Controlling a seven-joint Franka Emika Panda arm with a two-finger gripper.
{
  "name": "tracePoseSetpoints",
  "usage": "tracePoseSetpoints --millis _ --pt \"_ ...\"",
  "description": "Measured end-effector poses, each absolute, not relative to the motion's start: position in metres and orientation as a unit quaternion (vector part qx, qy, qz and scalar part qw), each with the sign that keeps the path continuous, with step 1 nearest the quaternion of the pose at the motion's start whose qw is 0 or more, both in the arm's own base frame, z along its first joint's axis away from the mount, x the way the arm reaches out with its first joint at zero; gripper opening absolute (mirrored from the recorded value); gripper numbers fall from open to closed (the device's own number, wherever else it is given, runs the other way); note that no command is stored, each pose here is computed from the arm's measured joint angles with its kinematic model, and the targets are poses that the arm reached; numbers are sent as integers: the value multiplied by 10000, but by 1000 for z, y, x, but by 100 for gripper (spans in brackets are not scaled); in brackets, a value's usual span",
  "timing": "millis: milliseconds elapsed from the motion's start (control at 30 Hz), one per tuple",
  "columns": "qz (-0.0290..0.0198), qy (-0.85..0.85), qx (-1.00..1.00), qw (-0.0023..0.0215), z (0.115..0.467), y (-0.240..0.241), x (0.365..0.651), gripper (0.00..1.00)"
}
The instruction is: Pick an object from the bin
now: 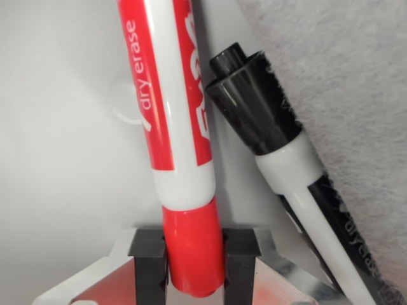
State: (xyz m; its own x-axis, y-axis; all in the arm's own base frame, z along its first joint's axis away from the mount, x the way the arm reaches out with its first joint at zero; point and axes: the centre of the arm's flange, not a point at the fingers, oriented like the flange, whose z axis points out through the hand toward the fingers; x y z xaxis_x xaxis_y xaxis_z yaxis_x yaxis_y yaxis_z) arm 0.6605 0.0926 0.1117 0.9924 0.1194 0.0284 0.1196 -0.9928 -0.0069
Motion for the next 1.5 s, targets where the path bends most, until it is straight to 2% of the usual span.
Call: tracePoseSetpoints --millis 433,767,1500 --pt "-129 -598 -9981 19 146 92 660 0" --pt "-129 -582 -9982 12 181 90 660 0" --pt "-74 -576 -9983 -5 270 87 656 0"
